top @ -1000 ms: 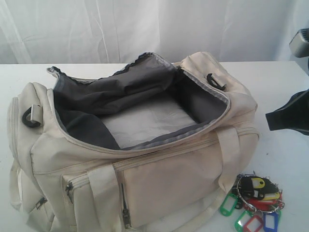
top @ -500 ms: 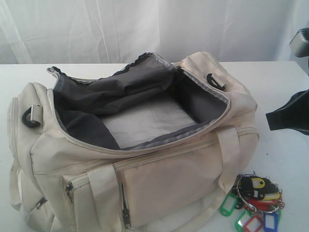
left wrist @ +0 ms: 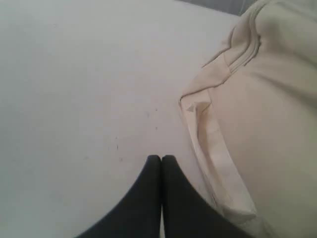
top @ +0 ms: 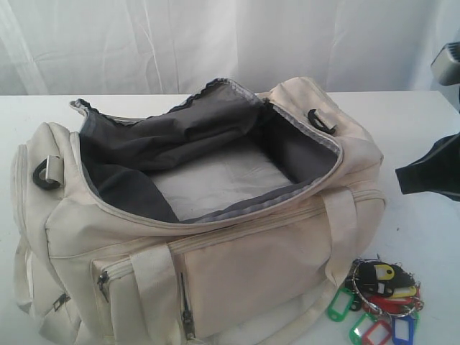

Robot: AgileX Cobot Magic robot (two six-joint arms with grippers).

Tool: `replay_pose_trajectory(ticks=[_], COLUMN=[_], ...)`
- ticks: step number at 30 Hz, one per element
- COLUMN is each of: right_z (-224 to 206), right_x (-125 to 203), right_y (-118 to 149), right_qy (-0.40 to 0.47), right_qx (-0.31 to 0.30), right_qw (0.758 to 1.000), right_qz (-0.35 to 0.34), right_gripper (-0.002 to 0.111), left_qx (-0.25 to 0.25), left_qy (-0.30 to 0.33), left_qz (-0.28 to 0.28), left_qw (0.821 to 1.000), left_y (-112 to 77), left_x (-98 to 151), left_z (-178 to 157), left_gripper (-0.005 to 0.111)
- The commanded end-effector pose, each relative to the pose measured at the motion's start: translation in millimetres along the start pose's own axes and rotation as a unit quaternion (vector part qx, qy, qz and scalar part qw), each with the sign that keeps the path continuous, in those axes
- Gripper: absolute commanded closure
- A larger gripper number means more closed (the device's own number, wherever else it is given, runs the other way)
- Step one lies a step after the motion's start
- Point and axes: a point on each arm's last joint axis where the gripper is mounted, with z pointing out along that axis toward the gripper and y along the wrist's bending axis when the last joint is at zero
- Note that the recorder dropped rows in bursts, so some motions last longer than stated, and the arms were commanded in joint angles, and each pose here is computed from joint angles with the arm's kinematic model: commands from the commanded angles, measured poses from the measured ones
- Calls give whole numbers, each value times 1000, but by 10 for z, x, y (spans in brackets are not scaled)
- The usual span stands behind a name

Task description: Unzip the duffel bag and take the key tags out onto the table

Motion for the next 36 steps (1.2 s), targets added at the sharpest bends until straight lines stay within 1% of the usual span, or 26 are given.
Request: replay_pose_trajectory(ticks=[1, 6, 9, 11, 12, 13, 15, 16, 17, 22, 24, 26, 30, 36], right_z=[-17, -17, -17, -17, -17, -17, -17, -17, -17, -17, -17, -17, -17, -17], right_x=[2, 5, 3, 3, 3, 3, 3, 3, 3, 3, 3, 3, 3, 3], right_y=[-5, -3, -4, -4, -4, -4, -4, -4, -4, -4, -4, -4, -4, -4], right_qy=[-7, -5, -6, -6, -6, -6, -6, -6, -6, -6, -6, -6, -6, -6], right_qx=[3, 2, 3, 3, 3, 3, 3, 3, 3, 3, 3, 3, 3, 3], right_qw=[1000, 1000, 1000, 1000, 1000, 1000, 1000, 1000, 1000, 1000, 1000, 1000, 1000, 1000], right_qz=[2, 2, 2, 2, 2, 2, 2, 2, 2, 2, 2, 2, 2, 2], right_gripper=[108, 108, 108, 108, 108, 108, 108, 108, 108, 108, 108, 108, 108, 108], left_qx=[-7, 5, 11, 17, 29, 42, 79, 85, 84, 58, 54, 44, 52, 53], left_qy=[12, 6, -9, -7, -4, -4, -8, -10, -10, 4, 3, 1, -2, -2], left_qz=[-15, -30, -9, 50, 80, 107, 173, 192, 198, 154, 156, 171, 191, 191], left_qw=[1000, 1000, 1000, 999, 996, 993, 982, 978, 977, 986, 986, 984, 980, 980], left_y=[13, -9, -19, -32, -52, -76, -144, -155, -153, -104, -101, -93, -115, -116], left_x=[28, 16, -11, -6, 3, 6, 16, 17, 17, 29, 27, 24, 26, 26], left_z=[-2, -2, -2, -2, -3, -5, -13, -15, -15, -8, -8, -6, -8, -8], left_gripper=[107, 107, 107, 107, 107, 107, 107, 107, 107, 107, 107, 107, 107, 107])
